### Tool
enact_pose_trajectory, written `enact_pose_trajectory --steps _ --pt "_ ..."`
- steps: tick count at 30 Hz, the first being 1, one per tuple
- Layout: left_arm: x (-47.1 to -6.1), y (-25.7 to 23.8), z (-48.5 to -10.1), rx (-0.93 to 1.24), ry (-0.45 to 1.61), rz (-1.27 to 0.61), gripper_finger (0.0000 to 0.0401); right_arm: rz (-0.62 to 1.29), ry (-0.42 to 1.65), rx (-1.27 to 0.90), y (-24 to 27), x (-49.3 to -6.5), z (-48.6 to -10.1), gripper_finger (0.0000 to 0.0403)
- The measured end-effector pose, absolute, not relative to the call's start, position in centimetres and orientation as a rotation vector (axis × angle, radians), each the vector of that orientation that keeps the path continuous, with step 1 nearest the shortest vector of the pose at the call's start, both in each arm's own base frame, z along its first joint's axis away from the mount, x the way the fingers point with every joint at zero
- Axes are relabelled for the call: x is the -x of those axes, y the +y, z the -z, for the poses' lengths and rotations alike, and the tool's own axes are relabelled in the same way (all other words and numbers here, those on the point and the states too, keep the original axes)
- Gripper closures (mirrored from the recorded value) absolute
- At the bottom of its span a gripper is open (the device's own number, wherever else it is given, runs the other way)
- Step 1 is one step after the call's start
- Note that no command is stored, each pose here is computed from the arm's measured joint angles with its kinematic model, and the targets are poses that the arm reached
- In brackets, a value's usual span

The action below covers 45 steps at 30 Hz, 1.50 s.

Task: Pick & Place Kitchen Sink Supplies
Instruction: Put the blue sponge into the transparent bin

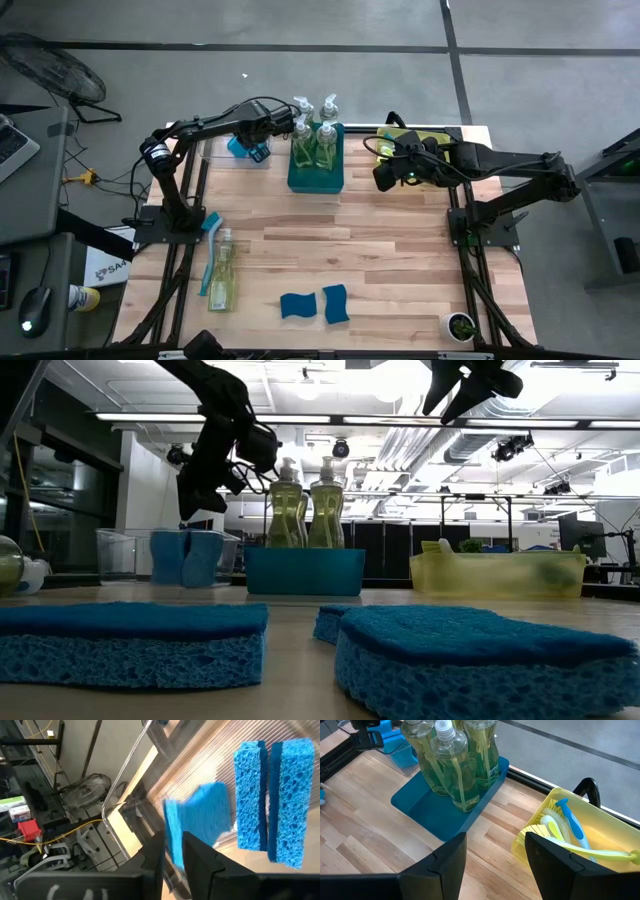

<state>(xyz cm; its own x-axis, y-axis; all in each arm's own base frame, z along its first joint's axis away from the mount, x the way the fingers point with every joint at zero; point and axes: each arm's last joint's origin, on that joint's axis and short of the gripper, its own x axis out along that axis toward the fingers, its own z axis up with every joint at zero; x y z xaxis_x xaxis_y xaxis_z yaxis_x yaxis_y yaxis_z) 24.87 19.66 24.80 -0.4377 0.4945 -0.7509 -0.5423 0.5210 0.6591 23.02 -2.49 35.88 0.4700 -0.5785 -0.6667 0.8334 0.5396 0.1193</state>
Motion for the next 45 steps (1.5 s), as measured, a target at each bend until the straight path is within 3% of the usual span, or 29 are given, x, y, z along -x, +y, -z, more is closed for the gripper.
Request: enact_pose_trajectory --steps 11,30,45 --pt "-24.5 19.4 -25.7 0.038 1.623 -1.181 0.0302 0.903 0.615 -0.466 -2.5 -23.0 -35.9 0.0208" --pt "-21.1 16.9 -30.8 0.091 1.514 -1.171 0.0302 0.902 0.617 -0.462 -2.5 -23.0 -35.9 0.0208" --pt "-17.4 13.3 -35.7 0.285 1.231 -1.011 0.0302 0.777 0.71 -0.384 -2.3 -23.1 -35.8 0.0208"
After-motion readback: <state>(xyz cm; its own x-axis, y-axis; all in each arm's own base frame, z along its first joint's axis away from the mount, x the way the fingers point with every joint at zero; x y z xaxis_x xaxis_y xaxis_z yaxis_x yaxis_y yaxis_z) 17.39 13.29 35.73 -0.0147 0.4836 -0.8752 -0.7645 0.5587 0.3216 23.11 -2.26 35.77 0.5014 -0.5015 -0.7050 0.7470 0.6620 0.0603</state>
